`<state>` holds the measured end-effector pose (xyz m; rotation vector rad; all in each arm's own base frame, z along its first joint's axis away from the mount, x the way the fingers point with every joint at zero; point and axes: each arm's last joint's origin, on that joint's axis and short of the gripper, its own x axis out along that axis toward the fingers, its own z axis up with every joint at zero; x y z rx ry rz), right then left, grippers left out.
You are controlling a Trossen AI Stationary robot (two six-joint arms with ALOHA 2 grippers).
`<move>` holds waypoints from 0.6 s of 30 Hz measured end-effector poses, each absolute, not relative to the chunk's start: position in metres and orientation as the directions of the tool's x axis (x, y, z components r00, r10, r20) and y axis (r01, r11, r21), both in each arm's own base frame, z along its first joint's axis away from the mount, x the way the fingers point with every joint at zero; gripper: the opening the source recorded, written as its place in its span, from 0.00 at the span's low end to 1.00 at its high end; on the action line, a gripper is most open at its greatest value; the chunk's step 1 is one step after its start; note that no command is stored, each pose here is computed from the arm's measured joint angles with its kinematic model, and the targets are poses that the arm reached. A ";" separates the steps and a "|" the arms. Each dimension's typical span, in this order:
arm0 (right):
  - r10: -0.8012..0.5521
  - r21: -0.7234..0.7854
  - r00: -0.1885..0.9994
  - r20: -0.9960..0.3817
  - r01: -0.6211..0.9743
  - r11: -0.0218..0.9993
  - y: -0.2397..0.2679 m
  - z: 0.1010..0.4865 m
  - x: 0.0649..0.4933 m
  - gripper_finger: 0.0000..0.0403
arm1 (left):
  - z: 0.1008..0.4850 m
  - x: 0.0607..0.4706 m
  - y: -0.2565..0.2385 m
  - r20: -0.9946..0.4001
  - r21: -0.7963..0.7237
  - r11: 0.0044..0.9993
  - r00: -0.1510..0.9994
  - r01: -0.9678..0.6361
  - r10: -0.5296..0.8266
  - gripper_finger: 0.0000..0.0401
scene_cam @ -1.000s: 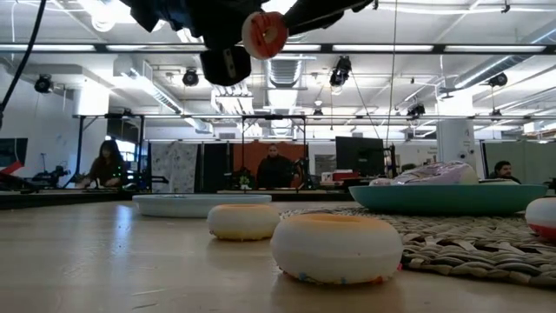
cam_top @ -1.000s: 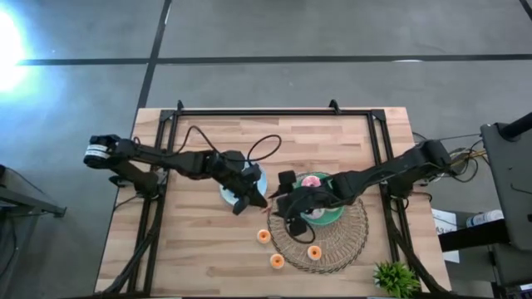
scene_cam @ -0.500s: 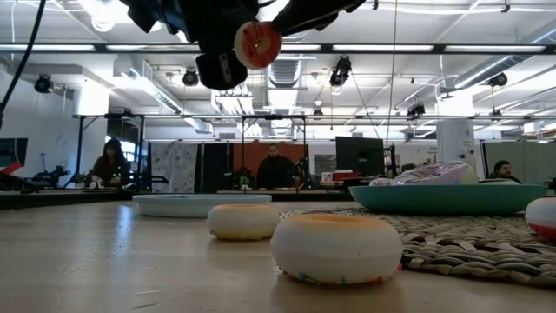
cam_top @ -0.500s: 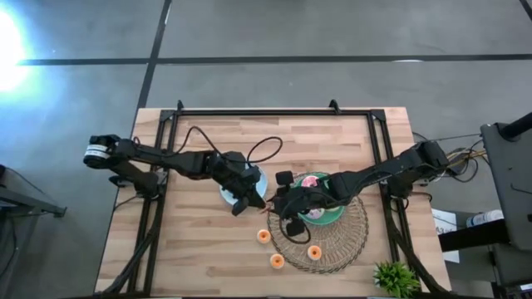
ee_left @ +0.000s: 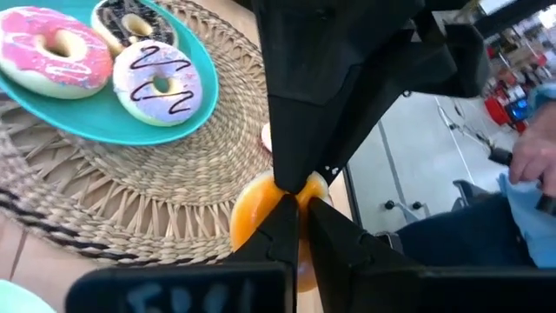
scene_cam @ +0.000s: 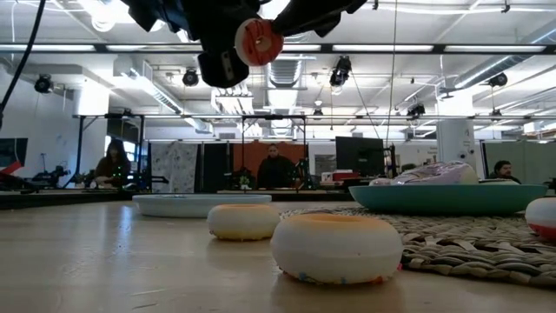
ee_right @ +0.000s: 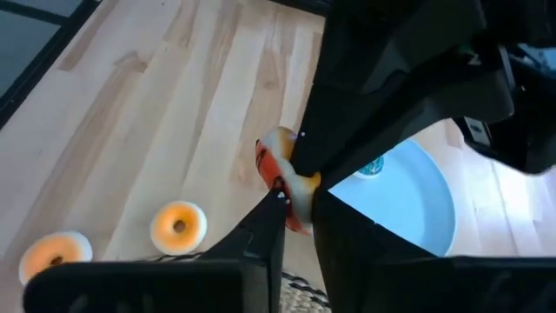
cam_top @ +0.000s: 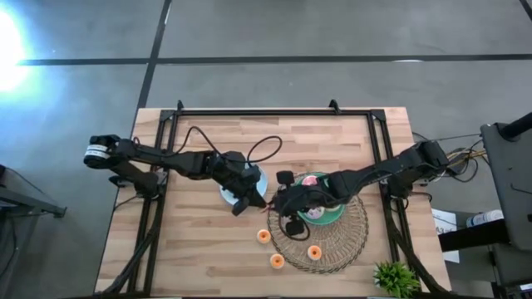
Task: Pick & Place donuts
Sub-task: Put the small orange donut onto the blue plate
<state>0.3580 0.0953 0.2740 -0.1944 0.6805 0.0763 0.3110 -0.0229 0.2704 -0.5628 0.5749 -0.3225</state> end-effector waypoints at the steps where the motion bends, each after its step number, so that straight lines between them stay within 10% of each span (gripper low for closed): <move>1: 0.005 -0.148 0.774 -0.633 -0.127 0.981 0.094 0.274 0.358 0.10 | 0.270 0.311 -0.023 -0.423 -0.585 0.802 0.800 0.118 -0.426 0.01; 18: -0.032 0.207 0.725 -0.688 0.239 0.949 0.037 0.253 0.363 0.02 | 0.303 0.252 -0.033 -0.545 -0.293 0.917 0.836 -0.270 0.072 0.35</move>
